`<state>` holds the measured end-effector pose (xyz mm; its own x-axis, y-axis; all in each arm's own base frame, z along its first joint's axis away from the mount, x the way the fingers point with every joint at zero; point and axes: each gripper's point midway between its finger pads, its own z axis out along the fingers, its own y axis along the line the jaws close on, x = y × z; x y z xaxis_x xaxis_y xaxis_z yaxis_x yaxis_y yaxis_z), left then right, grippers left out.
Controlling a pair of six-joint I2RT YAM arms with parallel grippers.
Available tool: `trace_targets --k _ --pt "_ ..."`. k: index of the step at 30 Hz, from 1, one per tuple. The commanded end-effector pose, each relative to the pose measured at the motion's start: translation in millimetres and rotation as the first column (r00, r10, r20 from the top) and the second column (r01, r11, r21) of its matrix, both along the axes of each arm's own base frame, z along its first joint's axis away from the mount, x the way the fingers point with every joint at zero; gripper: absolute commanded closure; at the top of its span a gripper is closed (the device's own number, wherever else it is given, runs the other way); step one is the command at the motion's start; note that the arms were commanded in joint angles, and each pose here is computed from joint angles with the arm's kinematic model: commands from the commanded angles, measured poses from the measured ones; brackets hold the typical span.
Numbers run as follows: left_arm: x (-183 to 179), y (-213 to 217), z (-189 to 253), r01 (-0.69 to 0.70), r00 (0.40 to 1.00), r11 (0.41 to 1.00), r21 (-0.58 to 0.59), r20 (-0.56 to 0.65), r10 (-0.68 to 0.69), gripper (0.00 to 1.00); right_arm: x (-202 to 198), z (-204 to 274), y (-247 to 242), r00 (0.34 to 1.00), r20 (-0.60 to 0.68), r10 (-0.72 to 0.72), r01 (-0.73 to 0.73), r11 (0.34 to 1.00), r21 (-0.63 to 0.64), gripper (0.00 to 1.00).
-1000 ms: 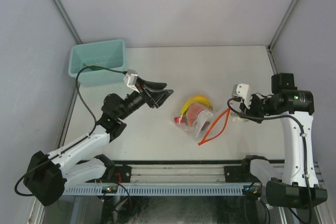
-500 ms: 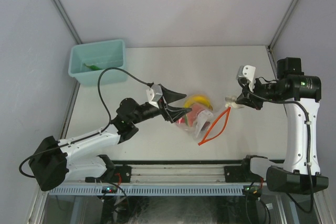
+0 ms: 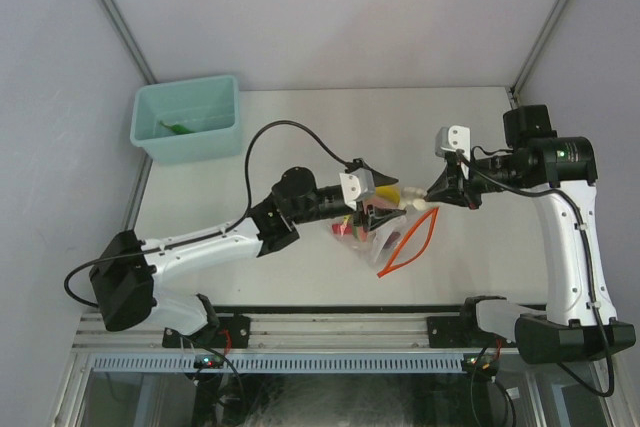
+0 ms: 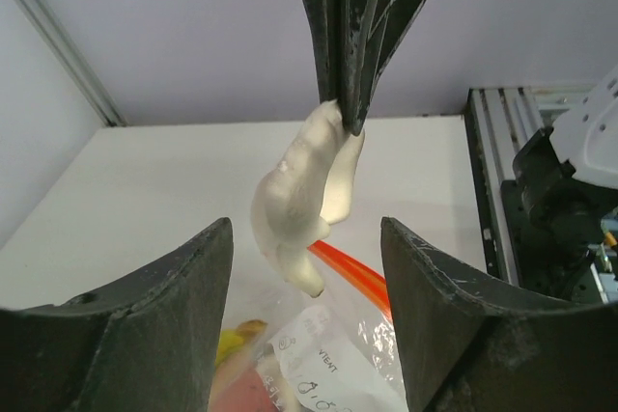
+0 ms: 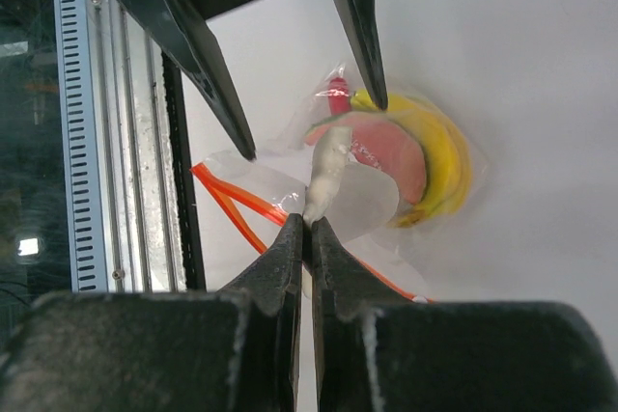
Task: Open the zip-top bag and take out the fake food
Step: Place the fake vegetable in the bin.
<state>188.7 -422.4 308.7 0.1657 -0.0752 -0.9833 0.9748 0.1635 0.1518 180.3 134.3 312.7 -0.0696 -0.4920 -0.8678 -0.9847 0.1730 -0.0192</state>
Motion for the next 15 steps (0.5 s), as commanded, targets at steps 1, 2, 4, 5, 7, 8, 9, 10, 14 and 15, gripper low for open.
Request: trace_targets --k 1,2,4,5,7,8,9,10,14,15 --pt "10 -10 13 -0.046 0.996 0.998 0.036 0.076 0.043 0.35 -1 8 10 0.998 0.047 0.051 -0.053 0.998 0.037 1.0" --pt "11 -12 11 -0.053 0.996 0.998 0.044 0.077 0.049 0.35 -1 7 11 0.997 0.045 0.056 -0.058 0.998 0.036 1.0" --pt "11 -15 8 -0.055 0.996 0.997 0.054 0.075 0.051 0.37 -2 6 13 0.997 0.043 0.068 -0.069 0.997 0.034 1.0" --pt "12 -16 8 -0.059 0.996 0.997 0.054 0.074 0.055 0.38 -3 6 14 0.997 0.042 0.072 -0.073 0.997 0.035 1.0" --pt "12 -18 8 -0.059 0.996 0.997 0.054 0.072 0.055 0.4 -3 5 16 0.996 0.04 0.079 -0.08 0.996 0.038 1.0" --pt "11 -19 8 -0.057 0.996 0.997 0.054 0.072 0.053 0.4 -3 5 16 0.996 0.038 0.08 -0.082 0.996 0.039 1.0" --pt "10 -21 8 -0.055 0.996 0.997 0.054 0.069 0.051 0.42 -3 4 17 0.996 0.035 0.082 -0.083 0.996 0.038 1.0" --pt "9 -22 9 -0.052 0.997 0.997 0.052 0.068 0.049 0.43 -3 3 17 0.996 0.033 0.084 -0.085 0.996 0.039 1.0" --pt "8 -25 9 -0.049 0.997 0.997 0.051 0.058 0.046 0.47 -4 1 18 0.996 0.025 0.09 -0.09 0.995 0.038 1.0" --pt "8 -25 8 -0.049 0.997 0.997 0.053 0.055 0.046 0.48 -4 0 19 0.996 0.023 0.091 -0.092 0.995 0.037 1.0"
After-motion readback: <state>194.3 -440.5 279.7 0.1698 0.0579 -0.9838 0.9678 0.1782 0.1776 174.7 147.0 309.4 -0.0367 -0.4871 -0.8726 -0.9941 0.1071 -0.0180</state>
